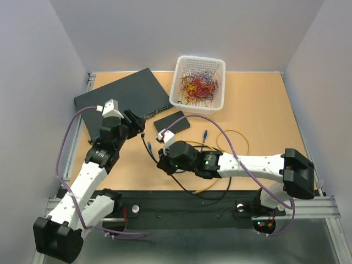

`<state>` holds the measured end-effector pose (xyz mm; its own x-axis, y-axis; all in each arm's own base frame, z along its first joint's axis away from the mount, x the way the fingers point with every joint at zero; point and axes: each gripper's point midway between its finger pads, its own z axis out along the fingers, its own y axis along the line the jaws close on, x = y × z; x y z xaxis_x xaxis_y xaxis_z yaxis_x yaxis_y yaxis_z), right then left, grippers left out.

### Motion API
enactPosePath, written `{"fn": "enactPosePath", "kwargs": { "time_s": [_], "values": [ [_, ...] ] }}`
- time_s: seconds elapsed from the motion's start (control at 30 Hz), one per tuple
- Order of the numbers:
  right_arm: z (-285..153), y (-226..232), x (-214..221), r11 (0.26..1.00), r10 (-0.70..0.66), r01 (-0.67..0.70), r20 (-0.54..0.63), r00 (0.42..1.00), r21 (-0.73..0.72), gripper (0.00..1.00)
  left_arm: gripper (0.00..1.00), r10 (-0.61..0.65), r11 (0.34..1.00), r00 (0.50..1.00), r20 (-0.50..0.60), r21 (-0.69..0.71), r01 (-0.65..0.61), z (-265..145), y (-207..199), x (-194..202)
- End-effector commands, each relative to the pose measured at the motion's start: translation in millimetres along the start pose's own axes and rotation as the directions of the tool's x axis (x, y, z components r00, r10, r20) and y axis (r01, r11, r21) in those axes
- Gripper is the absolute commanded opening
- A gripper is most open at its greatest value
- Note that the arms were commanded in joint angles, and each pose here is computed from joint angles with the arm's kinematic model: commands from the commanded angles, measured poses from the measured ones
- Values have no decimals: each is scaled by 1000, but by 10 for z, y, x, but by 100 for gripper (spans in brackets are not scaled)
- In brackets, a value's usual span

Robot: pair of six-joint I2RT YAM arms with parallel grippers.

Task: Insert the plug into the switch port

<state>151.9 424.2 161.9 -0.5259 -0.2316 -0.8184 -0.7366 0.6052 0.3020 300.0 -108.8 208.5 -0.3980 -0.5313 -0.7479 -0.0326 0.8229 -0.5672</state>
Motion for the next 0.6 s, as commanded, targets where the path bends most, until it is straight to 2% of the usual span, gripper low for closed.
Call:
{"fn": "enactPosePath", "kwargs": {
  "time_s": [0.0, 0.57],
  "values": [
    [-94, 79, -188, 1000, 5, -4, 71, 997, -16, 0, 69, -6, 1000, 1000, 20, 26, 5, 16, -51, -41],
    [-136, 98, -367, 1000, -8, 9, 116, 993, -6, 0, 69, 7, 999, 998, -66, 45, -4, 34, 40, 265]
  ]
}}
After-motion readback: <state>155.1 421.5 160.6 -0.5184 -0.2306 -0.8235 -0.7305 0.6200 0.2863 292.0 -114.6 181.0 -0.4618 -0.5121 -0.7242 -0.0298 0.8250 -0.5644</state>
